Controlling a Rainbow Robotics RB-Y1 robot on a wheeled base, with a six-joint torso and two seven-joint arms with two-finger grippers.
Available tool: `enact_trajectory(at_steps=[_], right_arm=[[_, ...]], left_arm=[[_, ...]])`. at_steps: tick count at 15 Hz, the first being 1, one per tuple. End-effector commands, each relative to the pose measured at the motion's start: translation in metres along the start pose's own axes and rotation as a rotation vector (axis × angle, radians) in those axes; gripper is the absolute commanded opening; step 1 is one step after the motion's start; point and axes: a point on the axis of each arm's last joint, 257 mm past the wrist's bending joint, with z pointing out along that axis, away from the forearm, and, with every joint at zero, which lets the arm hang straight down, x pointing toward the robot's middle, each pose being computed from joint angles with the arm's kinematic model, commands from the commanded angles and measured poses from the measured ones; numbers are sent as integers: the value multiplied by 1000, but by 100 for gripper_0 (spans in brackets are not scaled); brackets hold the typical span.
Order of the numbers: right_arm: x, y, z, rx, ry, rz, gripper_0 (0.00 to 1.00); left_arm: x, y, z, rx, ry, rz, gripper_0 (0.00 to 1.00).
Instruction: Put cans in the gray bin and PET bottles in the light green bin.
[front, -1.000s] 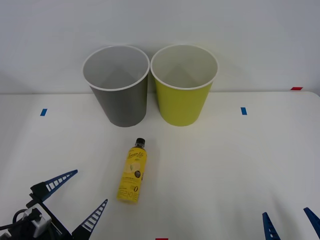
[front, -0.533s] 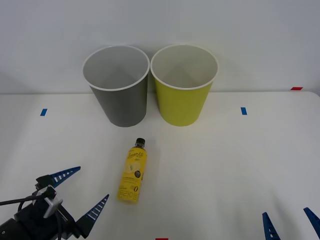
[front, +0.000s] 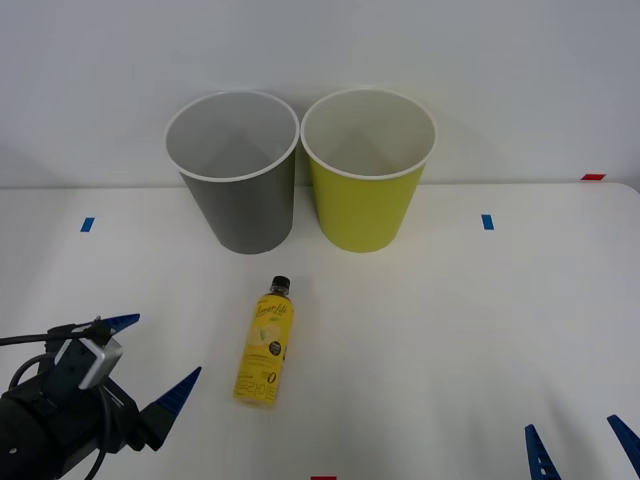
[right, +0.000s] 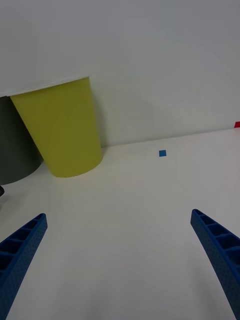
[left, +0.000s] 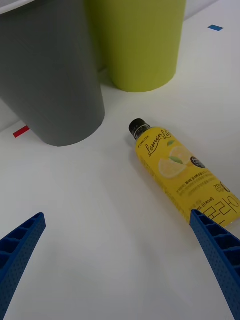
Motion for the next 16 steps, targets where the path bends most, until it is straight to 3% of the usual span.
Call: enact_trajectory(at_steps=[1,3,7,9,11,16], right_arm=[[0,0,0,0,0,0,100],[0,0,0,0,0,0,100],[0,0,0,0,0,0,100],[0,0,0,0,0,0,100],[0,0,0,0,0,0,100],[0,0,0,0,0,0,100]], left_arm=[[-5,2,7,-10,19,-72,100],[-9,-4,13,35,52,-137,100],[-17,1,22,83,132,-154,100],[-22,6,23,101,169,-123,100],[-28,4,24,133,198,-157,100],[-50,1,26,183,271,-190,100]])
